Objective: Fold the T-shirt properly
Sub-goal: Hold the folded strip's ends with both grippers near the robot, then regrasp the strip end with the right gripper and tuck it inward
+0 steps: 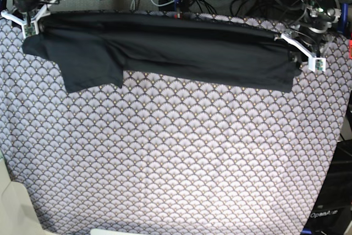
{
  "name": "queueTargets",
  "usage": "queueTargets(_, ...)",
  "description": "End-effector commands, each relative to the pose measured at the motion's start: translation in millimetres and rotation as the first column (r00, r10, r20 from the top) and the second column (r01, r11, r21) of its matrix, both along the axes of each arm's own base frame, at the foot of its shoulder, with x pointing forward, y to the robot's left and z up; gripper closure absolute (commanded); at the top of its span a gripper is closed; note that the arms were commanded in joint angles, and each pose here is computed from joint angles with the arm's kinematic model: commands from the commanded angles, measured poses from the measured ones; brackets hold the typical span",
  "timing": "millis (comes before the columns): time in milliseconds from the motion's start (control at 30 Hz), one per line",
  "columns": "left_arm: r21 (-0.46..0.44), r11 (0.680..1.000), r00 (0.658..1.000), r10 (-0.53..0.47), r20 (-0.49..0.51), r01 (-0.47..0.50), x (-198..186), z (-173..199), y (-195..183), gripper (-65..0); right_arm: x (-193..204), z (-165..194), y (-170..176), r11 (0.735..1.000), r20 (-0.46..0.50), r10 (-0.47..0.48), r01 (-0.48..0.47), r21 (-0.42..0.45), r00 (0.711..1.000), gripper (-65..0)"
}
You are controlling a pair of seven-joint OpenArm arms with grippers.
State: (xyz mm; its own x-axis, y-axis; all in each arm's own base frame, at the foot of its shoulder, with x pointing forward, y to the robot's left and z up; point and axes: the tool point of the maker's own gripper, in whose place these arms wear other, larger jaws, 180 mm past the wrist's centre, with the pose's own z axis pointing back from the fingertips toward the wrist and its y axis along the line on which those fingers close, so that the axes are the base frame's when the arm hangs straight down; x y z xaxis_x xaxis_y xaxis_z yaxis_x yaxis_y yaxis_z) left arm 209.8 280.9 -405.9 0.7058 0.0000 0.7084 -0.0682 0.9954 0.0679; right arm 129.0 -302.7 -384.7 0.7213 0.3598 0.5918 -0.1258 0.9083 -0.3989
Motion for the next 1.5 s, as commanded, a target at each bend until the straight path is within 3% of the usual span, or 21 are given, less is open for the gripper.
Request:
queueTargets(0,0.019,1.0,0.999,-0.002,0.043,0.002,7,12,5,-23.5,6,14,-3,1.0,0.046,0.008,-0.007,-0.019,0.999,-24.1)
queueTargets(133,0.018,1.0,0.999,-0.005,0.043,0.005,8,12,4,-23.5,17,25,13,0.999,0.1,0.031,-0.033,0.014,0.995,-24.1)
queueTargets(367,0.019,1.0,0.999,-0.002,0.043,0.002,7,12,5,-23.5,20,21,52,0.991,0.104,0.094,-0.103,0.082,0.99,-24.1)
queueTargets(800,0.027,1.0,0.999,-0.003,0.047,0.002,8,15,5,-23.5,53,47,47,0.992,0.199,0.116,-0.125,0.03,0.973,-24.1)
queueTargets(1000,0.025,1.0,0.999,-0.002,0.047,0.001,8,14,5,-23.5,98,55,34,0.991,0.137,0.132,-0.127,-0.047,0.982,-24.1)
queueTargets(1100,0.025,1.0,0.999,-0.002,0.043,0.001,7,14,5,-23.5,121,56,40,0.982,0.063,0.176,-0.171,-0.086,0.982,-24.1)
queueTargets(1200,0.025,1.0,0.999,-0.002,0.041,0.001,7,14,5,-23.5,143,61,48,0.978,0.048,0.187,-0.182,-0.098,0.981,-24.2)
queueTargets(1333,0.021,0.999,0.998,0.028,0.056,-0.029,3,16,7,-23.5,159,53,56,0.978,0.006,0.192,-0.191,-0.081,0.981,-24.3)
queueTargets(1467,0.032,0.998,0.995,0.049,0.083,-0.052,3,27,8,-23.5,169,31,60,0.984,-0.036,0.181,-0.181,0.008,0.983,-29.4)
